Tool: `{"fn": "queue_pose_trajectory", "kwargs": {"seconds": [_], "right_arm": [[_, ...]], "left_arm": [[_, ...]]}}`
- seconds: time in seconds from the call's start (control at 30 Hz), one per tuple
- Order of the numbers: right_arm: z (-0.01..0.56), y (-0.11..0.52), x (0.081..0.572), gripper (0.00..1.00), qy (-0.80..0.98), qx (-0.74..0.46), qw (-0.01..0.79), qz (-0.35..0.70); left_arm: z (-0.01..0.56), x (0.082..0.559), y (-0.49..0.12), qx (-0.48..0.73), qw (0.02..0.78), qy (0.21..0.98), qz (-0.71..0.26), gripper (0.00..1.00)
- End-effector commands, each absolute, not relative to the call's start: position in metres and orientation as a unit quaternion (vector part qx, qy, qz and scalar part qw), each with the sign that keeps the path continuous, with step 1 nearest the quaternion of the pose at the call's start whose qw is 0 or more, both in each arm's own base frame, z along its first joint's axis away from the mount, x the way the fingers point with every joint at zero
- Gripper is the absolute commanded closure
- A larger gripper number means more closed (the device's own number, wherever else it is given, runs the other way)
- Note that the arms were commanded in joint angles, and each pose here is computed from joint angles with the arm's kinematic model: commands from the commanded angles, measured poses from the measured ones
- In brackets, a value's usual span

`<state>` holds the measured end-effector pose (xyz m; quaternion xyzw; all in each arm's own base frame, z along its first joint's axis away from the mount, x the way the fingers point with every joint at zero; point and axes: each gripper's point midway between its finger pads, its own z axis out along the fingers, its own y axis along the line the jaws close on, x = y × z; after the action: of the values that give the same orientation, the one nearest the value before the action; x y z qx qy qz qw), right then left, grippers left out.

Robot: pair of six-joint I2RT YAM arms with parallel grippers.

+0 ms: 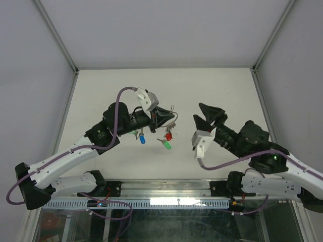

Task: Put the keys on the keyring

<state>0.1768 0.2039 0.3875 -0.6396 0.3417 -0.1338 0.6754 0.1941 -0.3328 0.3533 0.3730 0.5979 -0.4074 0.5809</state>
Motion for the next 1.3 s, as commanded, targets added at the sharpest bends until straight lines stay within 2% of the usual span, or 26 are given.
{"fn": "queue_pose_trajectory", "kwargs": {"seconds": [0.0, 0.23, 0.47, 0.67, 0.8, 0.93, 1.07, 1.2, 1.27], "right_arm": [[0.448, 0.191, 0.169, 0.47, 0.544, -0.374, 0.740, 0.130], [0.433, 0.225, 0.172, 0.46, 0.665, -0.251, 0.657, 0.251], [0.436, 0.250, 0.177, 0.45, 0.718, -0.226, 0.547, 0.367], [0.422, 0.253, 0.189, 0.45, 0.740, -0.202, 0.468, 0.439], [0.408, 0.253, 0.191, 0.45, 0.742, -0.198, 0.450, 0.456], [0.396, 0.241, 0.196, 0.45, 0.730, -0.223, 0.489, 0.421], [0.391, 0.221, 0.199, 0.45, 0.664, -0.261, 0.594, 0.371], [0.396, 0.207, 0.180, 0.48, 0.518, -0.335, 0.716, 0.326], [0.389, 0.206, 0.172, 0.49, 0.460, -0.367, 0.750, 0.301]], "left_arm": [[0.389, 0.200, -0.314, 0.343, 0.648, 0.554, -0.395, 1.00], [0.387, 0.206, -0.301, 0.380, 0.671, 0.549, -0.324, 1.00], [0.375, 0.206, -0.299, 0.433, 0.682, 0.544, -0.225, 1.00], [0.375, 0.199, -0.300, 0.450, 0.685, 0.533, -0.210, 1.00], [0.376, 0.198, -0.298, 0.447, 0.687, 0.533, -0.210, 1.00], [0.387, 0.192, -0.295, 0.414, 0.696, 0.533, -0.245, 1.00], [0.408, 0.176, -0.293, 0.374, 0.706, 0.513, -0.313, 1.00], [0.422, 0.162, -0.295, 0.354, 0.702, 0.496, -0.369, 1.00], [0.427, 0.157, -0.297, 0.349, 0.697, 0.491, -0.388, 1.00]]}}
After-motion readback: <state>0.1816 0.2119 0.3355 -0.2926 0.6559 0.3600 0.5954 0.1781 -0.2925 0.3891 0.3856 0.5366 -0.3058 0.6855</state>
